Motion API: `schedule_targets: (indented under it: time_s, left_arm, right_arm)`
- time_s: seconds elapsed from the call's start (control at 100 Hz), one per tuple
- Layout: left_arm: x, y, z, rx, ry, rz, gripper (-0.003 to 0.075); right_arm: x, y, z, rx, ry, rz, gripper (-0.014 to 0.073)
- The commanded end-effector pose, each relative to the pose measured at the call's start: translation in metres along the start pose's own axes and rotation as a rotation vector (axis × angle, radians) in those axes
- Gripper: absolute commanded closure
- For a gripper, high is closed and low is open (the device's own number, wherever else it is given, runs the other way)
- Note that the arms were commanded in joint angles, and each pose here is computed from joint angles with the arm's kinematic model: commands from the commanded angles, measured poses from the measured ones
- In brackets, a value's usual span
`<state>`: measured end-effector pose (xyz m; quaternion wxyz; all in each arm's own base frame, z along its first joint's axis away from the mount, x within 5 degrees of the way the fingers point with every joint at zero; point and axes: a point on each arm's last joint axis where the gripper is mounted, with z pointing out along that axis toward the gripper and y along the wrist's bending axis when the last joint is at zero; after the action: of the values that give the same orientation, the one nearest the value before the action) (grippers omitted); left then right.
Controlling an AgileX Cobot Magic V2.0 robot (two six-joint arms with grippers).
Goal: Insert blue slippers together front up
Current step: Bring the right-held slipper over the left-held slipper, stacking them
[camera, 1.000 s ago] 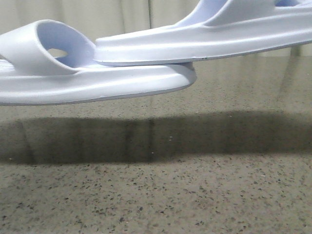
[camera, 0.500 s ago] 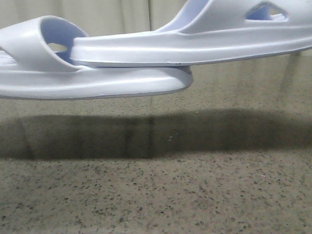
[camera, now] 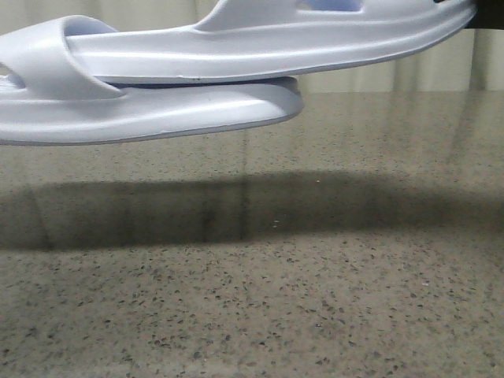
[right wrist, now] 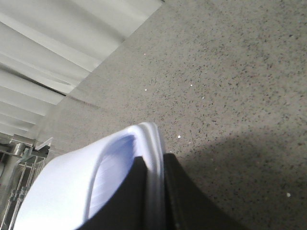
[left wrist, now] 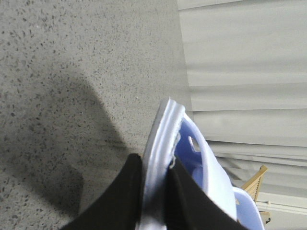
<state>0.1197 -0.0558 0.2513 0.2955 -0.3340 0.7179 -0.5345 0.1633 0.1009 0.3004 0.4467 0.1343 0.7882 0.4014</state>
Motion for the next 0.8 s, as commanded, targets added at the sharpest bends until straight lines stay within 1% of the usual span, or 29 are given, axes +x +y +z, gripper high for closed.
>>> schedule_targets:
  time_s: [0.0, 0.19, 0.33, 0.62, 0.79]
  left_arm:
    - [0.007, -0.016, 0.0, 0.09, 0.094, -0.051, 0.0694]
    - [0.011, -0.018, -0.001, 0.109, 0.143, -0.056, 0.0694]
    - [0.013, -0.019, -0.002, 0.121, 0.17, -0.057, 0.0694]
    - [0.016, -0.027, -0.004, 0.207, 0.208, -0.06, 0.0694]
    - [0.019, -0.03, -0.005, 0.237, 0.241, -0.06, 0.0694]
  right_arm:
    - [-0.005, 0.013, 0.003, -0.044, -0.023, -0.015, 0.0688]
    - [0.002, 0.014, 0.011, -0.039, 0.006, -0.024, 0.0688]
    - [0.004, 0.017, 0.014, -0.052, 0.004, -0.031, 0.0688]
    - [0.006, 0.03, 0.021, -0.083, 0.021, -0.057, 0.0688]
    - [0.008, 0.036, 0.024, -0.106, 0.025, -0.086, 0.0688]
